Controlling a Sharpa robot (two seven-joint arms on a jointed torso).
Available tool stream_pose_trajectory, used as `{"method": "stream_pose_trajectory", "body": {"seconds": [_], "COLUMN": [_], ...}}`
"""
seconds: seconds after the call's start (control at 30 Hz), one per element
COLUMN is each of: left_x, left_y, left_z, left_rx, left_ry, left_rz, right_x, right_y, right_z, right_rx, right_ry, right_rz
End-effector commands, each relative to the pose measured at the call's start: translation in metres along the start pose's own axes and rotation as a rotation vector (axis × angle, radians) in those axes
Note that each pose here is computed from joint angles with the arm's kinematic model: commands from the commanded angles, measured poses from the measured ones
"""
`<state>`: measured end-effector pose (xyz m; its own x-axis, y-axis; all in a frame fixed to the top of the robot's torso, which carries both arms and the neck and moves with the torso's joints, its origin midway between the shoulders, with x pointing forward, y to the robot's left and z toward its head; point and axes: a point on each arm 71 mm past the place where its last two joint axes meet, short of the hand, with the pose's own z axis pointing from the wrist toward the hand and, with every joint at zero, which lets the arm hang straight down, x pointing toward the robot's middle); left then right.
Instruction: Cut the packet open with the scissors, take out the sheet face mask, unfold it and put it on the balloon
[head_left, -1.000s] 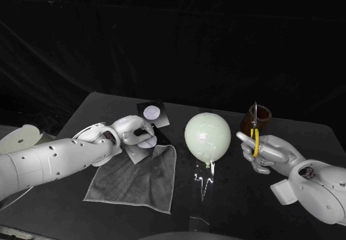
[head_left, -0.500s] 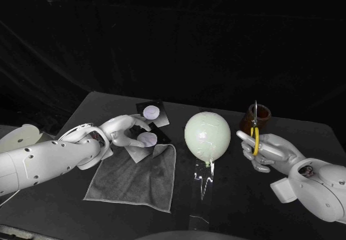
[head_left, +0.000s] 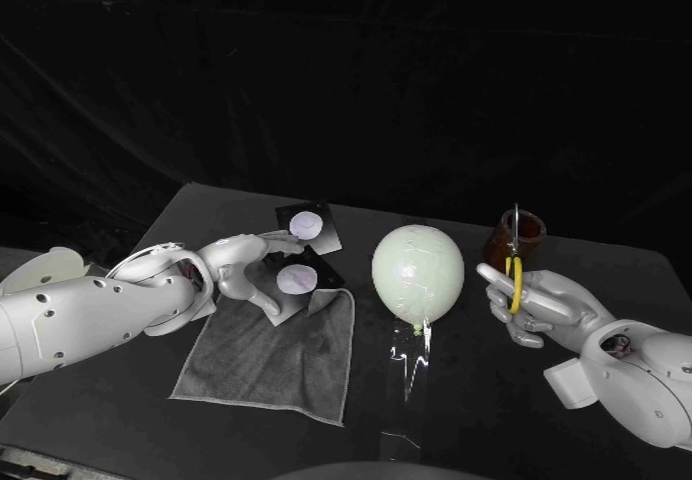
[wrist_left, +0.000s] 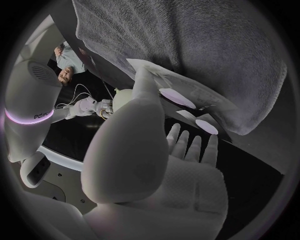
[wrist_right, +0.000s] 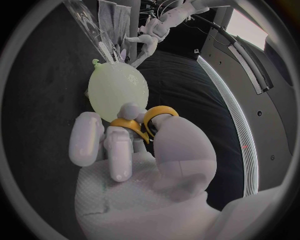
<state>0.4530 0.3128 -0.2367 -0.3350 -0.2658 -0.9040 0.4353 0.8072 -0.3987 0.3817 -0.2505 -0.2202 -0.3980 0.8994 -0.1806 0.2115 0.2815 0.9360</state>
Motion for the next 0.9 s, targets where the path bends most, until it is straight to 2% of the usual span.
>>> {"method": "stream_pose_trajectory", "body": {"seconds": [0.03,0.2,0.37,0.9], "left_x": [0.0052,0.0122,0.0199,0.033], "left_y": [-0.002,-0.0044,-0.0028,-0.0006], "left_z": [0.0014,0.0029,0.0047,0.0055], "left_rx": [-0.024,-0.03,-0.041,-0.071], "left_ry": [0.063,0.076,0.097,0.17], "left_rz": [0.029,0.03,0.037,0.072], "right_x": [0.003,0.003,0.004,0.005], "right_y": [0.001,0.0,0.0,0.0], "right_z": [0.0,0.0,0.001,0.0], "right_rx": [-0.017,-0.016,-0.015,-0.014], "right_ry": [0.024,0.027,0.03,0.037], "right_rz": [-0.006,-0.006,-0.005,-0.004]}}
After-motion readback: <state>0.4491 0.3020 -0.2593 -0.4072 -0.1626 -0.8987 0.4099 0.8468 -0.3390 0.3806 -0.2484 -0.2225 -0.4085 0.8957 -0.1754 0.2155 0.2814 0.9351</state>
